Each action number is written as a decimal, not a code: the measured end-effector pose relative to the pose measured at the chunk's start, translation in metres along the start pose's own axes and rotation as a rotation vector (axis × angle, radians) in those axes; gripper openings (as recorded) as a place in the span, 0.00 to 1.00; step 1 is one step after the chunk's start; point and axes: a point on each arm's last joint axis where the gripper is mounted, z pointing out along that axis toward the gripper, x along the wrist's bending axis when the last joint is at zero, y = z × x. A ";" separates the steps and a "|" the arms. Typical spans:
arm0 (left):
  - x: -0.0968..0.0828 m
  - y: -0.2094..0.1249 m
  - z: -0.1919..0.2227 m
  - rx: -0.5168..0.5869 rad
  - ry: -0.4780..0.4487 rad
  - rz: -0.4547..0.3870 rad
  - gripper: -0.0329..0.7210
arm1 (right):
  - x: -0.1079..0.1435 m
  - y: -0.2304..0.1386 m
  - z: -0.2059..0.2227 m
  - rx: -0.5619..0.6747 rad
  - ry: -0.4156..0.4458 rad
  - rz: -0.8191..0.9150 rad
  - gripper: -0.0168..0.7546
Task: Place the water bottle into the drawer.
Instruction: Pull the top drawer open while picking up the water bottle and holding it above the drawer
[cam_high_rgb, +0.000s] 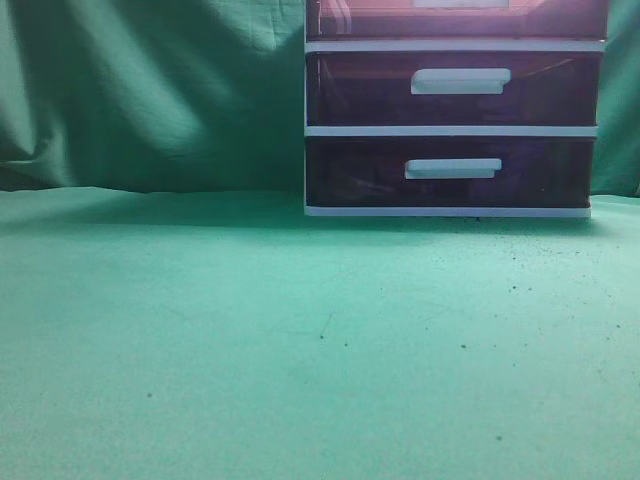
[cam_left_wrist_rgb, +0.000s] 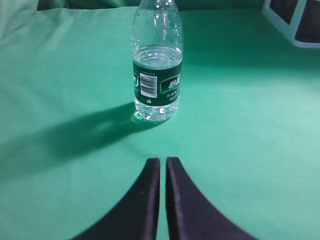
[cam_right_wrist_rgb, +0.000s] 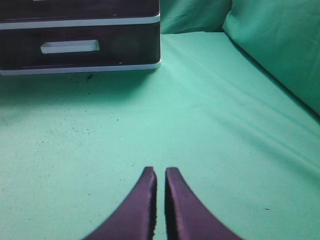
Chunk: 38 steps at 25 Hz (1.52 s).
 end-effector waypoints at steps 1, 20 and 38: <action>0.000 0.000 0.000 0.000 0.000 0.000 0.04 | 0.000 0.000 0.000 0.000 0.000 0.000 0.09; 0.000 0.001 0.000 -0.011 -0.002 -0.005 0.04 | 0.000 0.000 0.000 0.000 0.000 -0.002 0.09; 0.008 0.051 -0.017 -0.619 -0.057 -0.478 0.04 | 0.000 0.000 0.000 0.000 0.000 -0.002 0.09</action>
